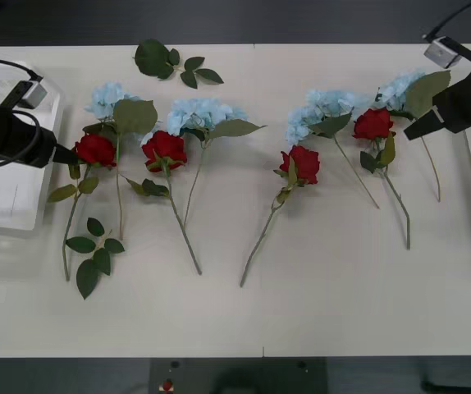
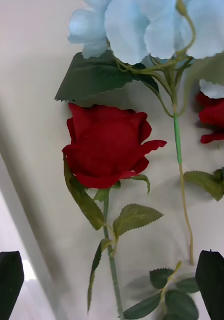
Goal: Put the red flowers into the right box and the blue flowers into the left box
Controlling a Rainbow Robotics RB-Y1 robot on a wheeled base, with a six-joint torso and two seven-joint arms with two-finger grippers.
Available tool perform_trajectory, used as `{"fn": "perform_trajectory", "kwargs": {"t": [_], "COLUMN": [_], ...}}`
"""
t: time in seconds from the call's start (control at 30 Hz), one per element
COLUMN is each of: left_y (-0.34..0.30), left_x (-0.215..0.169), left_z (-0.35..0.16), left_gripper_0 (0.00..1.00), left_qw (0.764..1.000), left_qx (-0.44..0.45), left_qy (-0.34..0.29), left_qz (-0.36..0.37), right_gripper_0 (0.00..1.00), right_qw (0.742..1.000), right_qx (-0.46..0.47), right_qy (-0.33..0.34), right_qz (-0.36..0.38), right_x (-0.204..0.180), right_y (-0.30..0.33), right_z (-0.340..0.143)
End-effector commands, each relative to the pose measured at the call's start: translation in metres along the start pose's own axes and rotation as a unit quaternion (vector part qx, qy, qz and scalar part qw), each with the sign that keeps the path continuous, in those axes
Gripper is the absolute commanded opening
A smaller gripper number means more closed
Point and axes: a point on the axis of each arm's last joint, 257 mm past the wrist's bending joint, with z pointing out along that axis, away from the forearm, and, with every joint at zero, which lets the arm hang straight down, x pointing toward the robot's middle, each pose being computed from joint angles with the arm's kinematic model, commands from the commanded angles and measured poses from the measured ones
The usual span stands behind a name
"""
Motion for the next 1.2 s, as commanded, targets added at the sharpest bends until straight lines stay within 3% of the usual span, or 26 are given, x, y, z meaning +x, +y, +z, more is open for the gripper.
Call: {"fn": "perform_trajectory", "kwargs": {"t": [0.03,0.37,1.2], "left_y": [0.0,-0.008,0.003], "left_x": [-0.021,-0.012,0.021], "left_z": [0.009,0.047,0.096], "left_gripper_0": [1.0,1.0,1.0], "left_qw": [0.999,0.996,0.996], "left_qx": [-0.034,-0.071,-0.092], "left_qy": [-0.02,-0.017,-0.009], "left_qz": [0.029,0.047,0.009], "right_gripper_0": [1.0,1.0,1.0], "right_qw": [0.994,0.979,0.956], "right_qx": [0.071,0.161,0.239], "right_qy": [-0.011,-0.05,-0.107], "right_qz": [0.078,0.115,0.133], "right_x": [0.006,0.009,0.002], "right_y": [-0.057,-0.117,-0.147], "right_z": [-0.021,0.025,0.086]}}
